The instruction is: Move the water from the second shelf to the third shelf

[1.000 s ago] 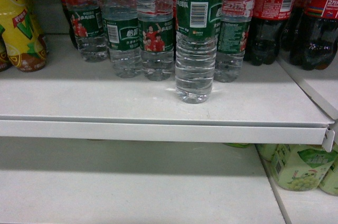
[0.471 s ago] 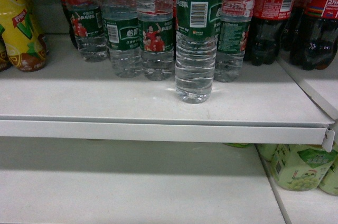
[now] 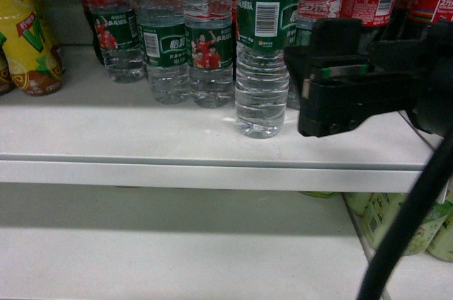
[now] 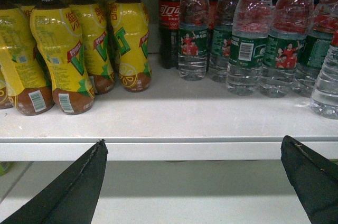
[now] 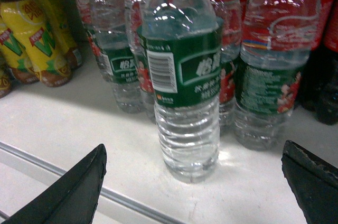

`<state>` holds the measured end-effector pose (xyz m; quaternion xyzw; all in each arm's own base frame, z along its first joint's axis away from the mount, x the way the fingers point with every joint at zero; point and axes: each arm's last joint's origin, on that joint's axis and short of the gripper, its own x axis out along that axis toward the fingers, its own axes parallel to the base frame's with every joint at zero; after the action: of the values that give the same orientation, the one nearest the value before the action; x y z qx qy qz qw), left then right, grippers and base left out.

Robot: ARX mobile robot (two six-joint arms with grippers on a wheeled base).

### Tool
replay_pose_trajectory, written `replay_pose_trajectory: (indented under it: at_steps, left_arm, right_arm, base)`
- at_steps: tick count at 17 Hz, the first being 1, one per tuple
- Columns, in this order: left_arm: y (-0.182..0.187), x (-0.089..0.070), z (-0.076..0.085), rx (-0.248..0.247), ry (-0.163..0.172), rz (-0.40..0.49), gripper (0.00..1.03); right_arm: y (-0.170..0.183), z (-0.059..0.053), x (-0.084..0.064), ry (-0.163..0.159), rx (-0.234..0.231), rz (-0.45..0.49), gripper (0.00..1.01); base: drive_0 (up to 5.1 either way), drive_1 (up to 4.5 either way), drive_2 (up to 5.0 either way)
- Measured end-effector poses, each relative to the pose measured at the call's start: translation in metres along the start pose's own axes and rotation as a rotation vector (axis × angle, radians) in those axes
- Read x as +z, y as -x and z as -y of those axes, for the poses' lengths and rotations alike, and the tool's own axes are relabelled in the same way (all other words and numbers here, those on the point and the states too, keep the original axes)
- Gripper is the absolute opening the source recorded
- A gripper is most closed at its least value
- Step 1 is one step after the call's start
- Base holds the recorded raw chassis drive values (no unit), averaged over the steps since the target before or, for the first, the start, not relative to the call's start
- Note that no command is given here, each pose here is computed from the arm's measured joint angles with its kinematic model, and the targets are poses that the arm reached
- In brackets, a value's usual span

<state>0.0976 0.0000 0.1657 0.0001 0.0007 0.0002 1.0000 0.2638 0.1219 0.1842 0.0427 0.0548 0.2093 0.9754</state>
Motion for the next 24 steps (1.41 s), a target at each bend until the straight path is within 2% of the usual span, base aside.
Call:
replay_pose_trajectory:
  at_steps: [2, 3, 12, 17, 20, 21, 24]
  left_arm:
    - [0.0, 0.0, 0.0, 0.0, 0.0, 0.0, 0.98]
    - [0.0, 0.0, 0.0, 0.0, 0.0, 0.0, 0.98]
    - [0.0, 0.0, 0.0, 0.0, 0.0, 0.0, 0.98]
    - [0.0, 0.0, 0.0, 0.0, 0.0, 0.0, 0.98]
    - [0.0, 0.0, 0.0, 0.0, 0.0, 0.0, 0.98]
    - [0.0, 0.0, 0.0, 0.0, 0.0, 0.0, 0.98]
    - [0.0, 0.0, 0.0, 0.0, 0.0, 0.0, 0.98]
  right_arm:
    - [-0.018, -0.006, 0.005, -0.012, 0.025, 0.016, 0.98]
    - [-0.032, -0.008, 0.007, -0.022, 0.022, 0.014, 0.98]
    - [-0.06, -0.01, 0.013, -0.021, 0.015, 0.007, 0.98]
    - [-0.073, -0.009, 0.005, -0.001, -0.005, -0.031, 0.98]
    - [-0.078, -0.007, 0.006, 0.003, -0.018, -0.03, 0.98]
    - [-0.085, -0.004, 0.01, 0.005, -0.044, -0.015, 0.98]
    - [-0.096, -0.001, 0.005, 0.003, -0.07, -0.039, 0.98]
  base:
    - [0.0, 0.0, 0.0]
    - [0.0, 0.0, 0.0]
    - [0.0, 0.0, 0.0]
    - [0.0, 0.0, 0.0]
    - [0.0, 0.0, 0.0]
    - [0.0, 0.0, 0.0]
    - [0.0, 0.0, 0.0]
